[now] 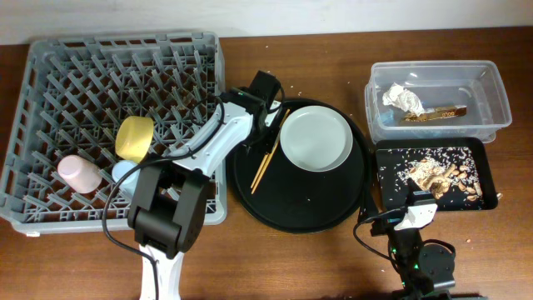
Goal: Sort waste into correct bins and load items into the dishwasher rack
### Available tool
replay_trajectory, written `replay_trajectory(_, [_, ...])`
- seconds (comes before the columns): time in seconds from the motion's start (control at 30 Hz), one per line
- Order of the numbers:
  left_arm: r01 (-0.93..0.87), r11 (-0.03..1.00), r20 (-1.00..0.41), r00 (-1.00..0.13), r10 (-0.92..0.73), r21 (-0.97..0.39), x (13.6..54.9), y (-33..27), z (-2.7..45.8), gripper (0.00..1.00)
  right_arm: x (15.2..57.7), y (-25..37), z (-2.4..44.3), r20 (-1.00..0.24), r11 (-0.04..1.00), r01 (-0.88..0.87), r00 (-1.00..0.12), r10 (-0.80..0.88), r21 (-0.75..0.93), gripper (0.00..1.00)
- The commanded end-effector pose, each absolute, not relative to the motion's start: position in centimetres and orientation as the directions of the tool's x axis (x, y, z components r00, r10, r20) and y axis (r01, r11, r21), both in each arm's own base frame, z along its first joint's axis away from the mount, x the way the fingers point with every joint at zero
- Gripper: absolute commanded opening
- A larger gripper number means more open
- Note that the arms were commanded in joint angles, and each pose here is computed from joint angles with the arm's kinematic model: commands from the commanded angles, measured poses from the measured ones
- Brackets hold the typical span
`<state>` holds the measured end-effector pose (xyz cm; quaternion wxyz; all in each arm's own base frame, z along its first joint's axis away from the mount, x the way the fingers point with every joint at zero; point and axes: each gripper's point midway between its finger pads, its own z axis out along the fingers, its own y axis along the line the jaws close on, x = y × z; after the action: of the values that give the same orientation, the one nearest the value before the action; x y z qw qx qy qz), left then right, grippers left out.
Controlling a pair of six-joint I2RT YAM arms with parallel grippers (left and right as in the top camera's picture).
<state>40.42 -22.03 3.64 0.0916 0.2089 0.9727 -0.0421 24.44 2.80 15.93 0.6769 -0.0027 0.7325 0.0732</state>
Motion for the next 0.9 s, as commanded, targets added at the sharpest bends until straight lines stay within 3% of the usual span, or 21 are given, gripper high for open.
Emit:
replay_trajectory(0.0, [0.444, 0.894, -0.191, -0.884, 0.426, -0.060, 38.8, -22.9, 2.4, 0.35, 24.5, 2.7, 15.6, -0.991, 0.989, -0.100, -0.087, 0.103, 0.111, 0.98])
replay_trajectory(0.13, [0.443, 0.896, -0.186, -0.884, 0.428, -0.043, 38.1, -22.1, -0.1, 0.33, 24.5, 2.7, 15.6, -0.991, 0.989, -0.100, -0.087, 0.103, 0.111, 0.99])
replay_trajectory(0.17, [0.441, 0.897, -0.195, -0.883, 0.427, -0.035, 38.4, -22.1, 0.3, 0.21, 24.5, 2.7, 15.6, -0.991, 0.989, -0.100, -0.087, 0.103, 0.111, 0.98])
replay_trajectory(0.2, [0.441, 0.897, -0.202, -0.882, 0.426, -0.035, 38.8, -22.4, 1.2, 0.00, 24.5, 2.7, 15.6, -0.991, 0.989, -0.100, -0.087, 0.103, 0.111, 0.98])
replay_trajectory(0.27, [0.440, 0.897, -0.219, -0.879, 0.423, -0.036, 39.9, -22.9, 4.4, 0.00, 24.5, 2.7, 15.6, -0.991, 0.989, -0.100, -0.087, 0.103, 0.111, 0.98])
replay_trajectory(0.33, [0.347, 0.936, -0.285, -0.904, 0.318, -0.056, 42.2, -21.6, 12.4, 0.00, 24.5, 2.7, 15.6, -0.991, 0.989, -0.100, -0.087, 0.103, 0.111, 0.98])
replay_trajectory(0.43, [0.107, 0.993, -0.357, -0.930, 0.086, -0.040, 44.0, -15.9, 19.0, 0.00, 24.5, 2.7, 15.6, -0.991, 0.989, -0.100, -0.087, 0.103, 0.111, 0.98])
replay_trajectory(0.47, [-0.027, 0.999, -0.365, -0.931, -0.019, 0.016, 44.6, -12.3, 19.3, 0.00, 24.5, 2.7, 15.6, -0.991, 0.989, -0.100, -0.087, 0.103, 0.111, 0.98])
replay_trajectory(0.57, [-0.113, 0.988, -0.288, -0.954, -0.079, 0.103, 44.7, -7.8, 15.0, 0.00, 24.5, 2.7, 15.6, -0.991, 0.989, -0.100, -0.087, 0.103, 0.111, 0.99])
replay_trajectory(0.73, [-0.054, 0.993, -0.253, -0.967, -0.025, 0.107, 44.7, -8.6, 11.0, 0.00, 24.5, 2.7, 15.6, -0.991, 0.989, -0.100, -0.087, 0.103, 0.111, 0.99])
replay_trajectory(0.8, [-0.047, 0.994, -0.245, -0.969, -0.021, 0.099, 44.5, -8.9, 10.9, 0.21, 24.5, 2.7, 15.6, -0.991, 0.989, -0.100, -0.087, 0.103, 0.111, 0.99])
replay_trajectory(0.87, [-0.029, 0.997, -0.236, -0.972, -0.011, 0.071, 44.3, -9.5, 11.5, 0.20, 24.5, 2.7, 15.6, -0.991, 0.989, -0.100, -0.087, 0.103, 0.111, 0.99])
